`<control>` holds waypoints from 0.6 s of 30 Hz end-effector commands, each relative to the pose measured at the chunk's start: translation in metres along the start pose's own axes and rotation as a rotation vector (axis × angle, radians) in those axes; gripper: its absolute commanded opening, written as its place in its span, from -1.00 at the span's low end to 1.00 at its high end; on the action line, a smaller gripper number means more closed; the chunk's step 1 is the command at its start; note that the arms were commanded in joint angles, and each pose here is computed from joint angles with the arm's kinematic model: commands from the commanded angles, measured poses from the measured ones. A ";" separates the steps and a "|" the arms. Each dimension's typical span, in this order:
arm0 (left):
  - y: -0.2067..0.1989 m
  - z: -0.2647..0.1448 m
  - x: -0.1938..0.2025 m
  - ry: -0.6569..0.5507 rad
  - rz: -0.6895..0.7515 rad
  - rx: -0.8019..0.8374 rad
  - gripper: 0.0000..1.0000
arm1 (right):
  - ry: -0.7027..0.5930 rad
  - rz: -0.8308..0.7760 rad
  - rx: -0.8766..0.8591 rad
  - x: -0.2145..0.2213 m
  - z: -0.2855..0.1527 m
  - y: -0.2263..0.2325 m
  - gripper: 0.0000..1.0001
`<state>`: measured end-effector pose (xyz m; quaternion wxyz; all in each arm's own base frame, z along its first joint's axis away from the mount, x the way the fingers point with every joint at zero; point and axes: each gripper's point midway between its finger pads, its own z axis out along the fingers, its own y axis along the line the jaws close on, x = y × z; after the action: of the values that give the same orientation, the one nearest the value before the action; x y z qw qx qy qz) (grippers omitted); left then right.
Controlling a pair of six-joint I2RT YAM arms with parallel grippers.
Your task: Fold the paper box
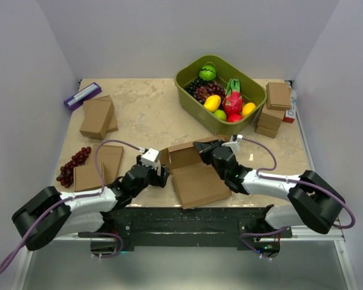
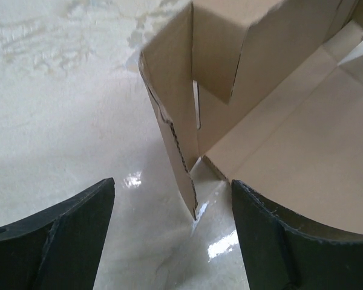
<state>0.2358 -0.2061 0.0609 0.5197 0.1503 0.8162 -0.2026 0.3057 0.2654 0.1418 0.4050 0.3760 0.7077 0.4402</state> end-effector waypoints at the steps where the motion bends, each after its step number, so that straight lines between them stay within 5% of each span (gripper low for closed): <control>1: 0.007 0.009 -0.004 0.003 -0.001 -0.116 0.59 | -0.027 -0.042 0.014 -0.006 -0.004 -0.006 -1.00; 18: -0.006 0.029 -0.010 -0.037 -0.021 -0.152 0.48 | -0.025 -0.042 0.008 -0.007 -0.007 -0.006 -1.00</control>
<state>0.2381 -0.2049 0.0290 0.4973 0.1379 0.8478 -0.1221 0.3033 0.2631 0.1460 0.4068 0.3746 0.7053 0.4435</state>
